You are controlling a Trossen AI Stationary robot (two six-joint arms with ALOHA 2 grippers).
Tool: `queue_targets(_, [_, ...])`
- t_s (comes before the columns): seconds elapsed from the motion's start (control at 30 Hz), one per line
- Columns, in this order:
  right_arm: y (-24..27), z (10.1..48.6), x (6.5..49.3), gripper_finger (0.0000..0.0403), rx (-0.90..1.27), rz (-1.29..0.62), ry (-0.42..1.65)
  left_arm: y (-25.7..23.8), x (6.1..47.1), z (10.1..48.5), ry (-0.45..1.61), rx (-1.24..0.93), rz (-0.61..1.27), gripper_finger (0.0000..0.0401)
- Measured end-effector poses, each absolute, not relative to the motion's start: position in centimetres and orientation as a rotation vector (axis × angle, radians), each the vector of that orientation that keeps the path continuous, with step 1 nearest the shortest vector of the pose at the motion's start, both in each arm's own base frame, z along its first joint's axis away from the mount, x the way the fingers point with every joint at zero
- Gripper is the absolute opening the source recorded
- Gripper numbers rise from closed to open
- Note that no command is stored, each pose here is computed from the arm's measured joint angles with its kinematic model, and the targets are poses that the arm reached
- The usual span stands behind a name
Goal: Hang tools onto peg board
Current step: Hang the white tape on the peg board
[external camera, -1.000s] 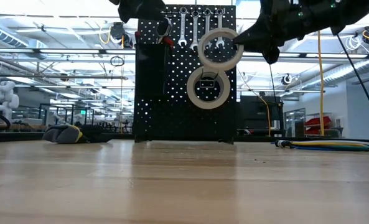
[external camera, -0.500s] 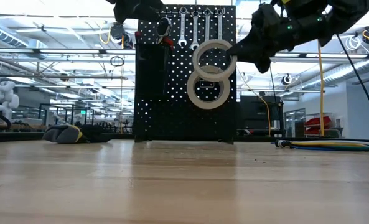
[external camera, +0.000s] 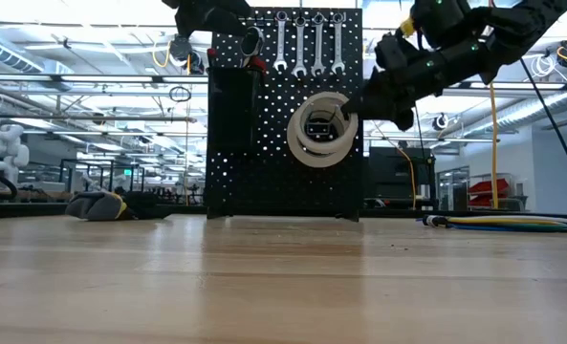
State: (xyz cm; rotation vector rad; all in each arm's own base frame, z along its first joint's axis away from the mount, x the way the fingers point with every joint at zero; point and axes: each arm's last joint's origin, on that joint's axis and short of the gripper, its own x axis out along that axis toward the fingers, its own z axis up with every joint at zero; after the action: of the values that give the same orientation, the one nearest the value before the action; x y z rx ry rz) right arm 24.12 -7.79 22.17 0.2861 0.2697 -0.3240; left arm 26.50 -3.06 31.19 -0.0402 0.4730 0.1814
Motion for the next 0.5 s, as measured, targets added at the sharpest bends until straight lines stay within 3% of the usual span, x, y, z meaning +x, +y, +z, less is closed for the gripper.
queue_targets(0.13, [-7.83,22.13,24.12,0.0082,0.322,-0.332,0.266,-3.06,26.5,31.19,0.473,-0.04,0.181,0.0212])
queue_targets(0.37, [-7.86,22.12,24.1,0.0171,0.345,-0.346,0.262,-3.06,26.47,31.13,0.479,-0.037,0.181,0.0212])
queue_targets(0.5, [-7.92,21.87,23.99,0.018,0.354,-0.374,0.285,-3.06,26.44,31.08,0.485,-0.035,0.181,0.0212])
